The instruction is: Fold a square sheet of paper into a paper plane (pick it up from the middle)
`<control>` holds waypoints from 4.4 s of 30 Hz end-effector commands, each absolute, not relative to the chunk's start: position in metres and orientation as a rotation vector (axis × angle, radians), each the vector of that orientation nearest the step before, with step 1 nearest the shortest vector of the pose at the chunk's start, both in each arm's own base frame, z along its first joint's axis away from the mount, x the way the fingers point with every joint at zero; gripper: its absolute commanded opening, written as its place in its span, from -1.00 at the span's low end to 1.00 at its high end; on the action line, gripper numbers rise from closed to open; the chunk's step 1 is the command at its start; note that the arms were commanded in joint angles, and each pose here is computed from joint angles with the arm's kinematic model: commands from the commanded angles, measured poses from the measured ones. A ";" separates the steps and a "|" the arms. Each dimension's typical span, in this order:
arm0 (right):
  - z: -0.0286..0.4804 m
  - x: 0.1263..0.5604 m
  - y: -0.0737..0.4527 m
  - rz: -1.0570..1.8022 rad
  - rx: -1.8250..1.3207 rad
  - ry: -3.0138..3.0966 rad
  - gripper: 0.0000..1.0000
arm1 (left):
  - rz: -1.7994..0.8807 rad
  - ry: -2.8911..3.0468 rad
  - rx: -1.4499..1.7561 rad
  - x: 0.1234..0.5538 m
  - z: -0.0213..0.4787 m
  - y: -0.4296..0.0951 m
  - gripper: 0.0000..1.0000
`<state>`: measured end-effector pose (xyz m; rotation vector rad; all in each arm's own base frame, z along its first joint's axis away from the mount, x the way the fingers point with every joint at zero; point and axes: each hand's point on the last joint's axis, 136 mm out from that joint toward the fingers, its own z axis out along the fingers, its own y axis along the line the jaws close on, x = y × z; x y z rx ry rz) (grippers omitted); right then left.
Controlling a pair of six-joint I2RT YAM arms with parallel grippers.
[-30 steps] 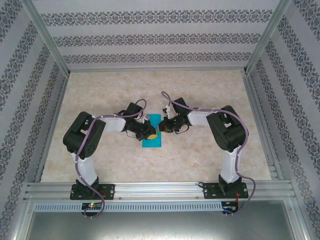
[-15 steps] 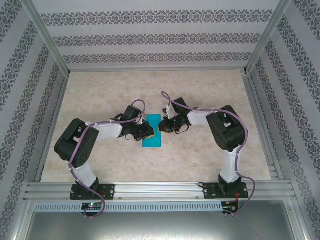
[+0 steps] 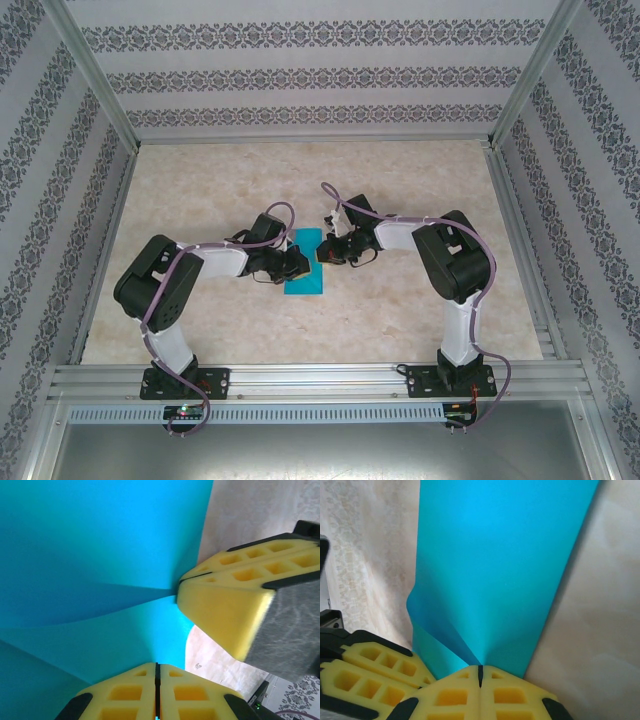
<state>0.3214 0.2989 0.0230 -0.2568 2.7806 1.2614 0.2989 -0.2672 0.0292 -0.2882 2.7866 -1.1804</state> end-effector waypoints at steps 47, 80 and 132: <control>0.038 0.325 0.293 1.229 -0.282 2.776 -0.66 | -1.028 2.891 -0.336 0.288 0.001 -0.260 -0.80; 0.050 0.248 0.289 0.948 -0.071 2.814 -0.80 | -1.010 2.864 -0.424 0.295 0.003 -0.260 -0.85; 0.005 0.244 0.285 1.046 0.114 2.948 -0.79 | -1.042 2.817 -0.373 0.305 0.020 -0.265 -0.79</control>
